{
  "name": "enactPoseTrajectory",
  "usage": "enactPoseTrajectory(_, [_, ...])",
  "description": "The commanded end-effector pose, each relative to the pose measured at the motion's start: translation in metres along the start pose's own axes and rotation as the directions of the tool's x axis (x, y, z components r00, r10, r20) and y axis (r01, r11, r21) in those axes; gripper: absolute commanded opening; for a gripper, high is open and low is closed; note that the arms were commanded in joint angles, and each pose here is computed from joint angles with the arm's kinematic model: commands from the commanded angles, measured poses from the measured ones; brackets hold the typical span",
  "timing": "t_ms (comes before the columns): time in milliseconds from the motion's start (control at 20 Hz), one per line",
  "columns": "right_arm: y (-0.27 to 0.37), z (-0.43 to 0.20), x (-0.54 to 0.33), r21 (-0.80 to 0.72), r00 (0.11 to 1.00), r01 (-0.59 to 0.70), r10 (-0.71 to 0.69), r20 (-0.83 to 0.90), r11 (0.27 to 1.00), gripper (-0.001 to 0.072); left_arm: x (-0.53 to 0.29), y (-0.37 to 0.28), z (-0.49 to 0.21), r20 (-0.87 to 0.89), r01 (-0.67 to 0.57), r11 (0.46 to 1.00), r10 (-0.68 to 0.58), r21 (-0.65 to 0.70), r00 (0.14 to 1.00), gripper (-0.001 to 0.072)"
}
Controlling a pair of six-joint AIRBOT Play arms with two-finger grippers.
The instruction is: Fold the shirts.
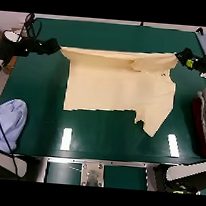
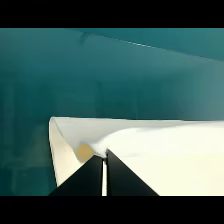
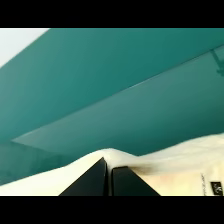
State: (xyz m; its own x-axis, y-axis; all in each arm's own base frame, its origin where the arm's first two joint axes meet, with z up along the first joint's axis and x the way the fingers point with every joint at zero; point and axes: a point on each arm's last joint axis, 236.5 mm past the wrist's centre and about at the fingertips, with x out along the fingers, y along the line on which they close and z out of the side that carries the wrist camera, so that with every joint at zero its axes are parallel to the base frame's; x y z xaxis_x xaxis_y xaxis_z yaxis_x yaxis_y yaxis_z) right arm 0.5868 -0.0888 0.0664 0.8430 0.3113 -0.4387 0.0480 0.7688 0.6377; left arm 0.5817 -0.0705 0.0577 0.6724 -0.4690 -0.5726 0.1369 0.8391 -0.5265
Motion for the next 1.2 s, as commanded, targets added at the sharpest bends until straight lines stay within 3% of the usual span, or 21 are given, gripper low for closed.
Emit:
enactPoseTrajectory(0, [-0.04, -0.023, -0.003, -0.035, 0.988, 0.107, -0.111, -0.11, 0.994, 0.0012, 0.007, 0.011, -0.023, -0.086, -0.023, 0.999, 0.025, 0.024, 0.996, 0.0024])
enactPoseTrajectory(150, [-0.077, -0.056, -0.013, -0.076, 0.951, 0.208, -0.219, -0.216, 0.975, 0.0011, 0.02, 0.021, -0.053, -0.186, -0.026, 1.0, 0.022, -0.015, 0.982, 0.0025])
enactPoseTrajectory(450, [-0.099, -0.093, -0.014, -0.072, 0.923, 0.245, -0.255, -0.289, 0.967, 0.0011, 0.066, 0.008, -0.109, -0.312, -0.006, 1.0, 0.01, 0.013, 0.95, 0.0024])
enactPoseTrajectory(650, [-0.1, -0.103, -0.018, -0.095, 0.907, 0.244, -0.261, -0.331, 0.965, 0.0012, 0.055, -0.001, -0.146, -0.459, 0.013, 1.0, -0.003, 0.019, 0.888, 0.0024])
enactPoseTrajectory(800, [-0.099, -0.106, -0.019, -0.093, 0.904, 0.237, -0.254, -0.344, 0.967, 0.0012, 0.043, 0.013, -0.166, -0.543, -0.039, 0.998, 0.058, 0.046, 0.838, 0.0024])
enactPoseTrajectory(1150, [-0.101, -0.104, -0.022, -0.079, 0.904, 0.243, -0.255, -0.343, 0.967, 0.0012, 0.038, 0.031, -0.168, -0.555, -0.132, 0.991, 0.13, 0.037, 0.821, 0.0024])
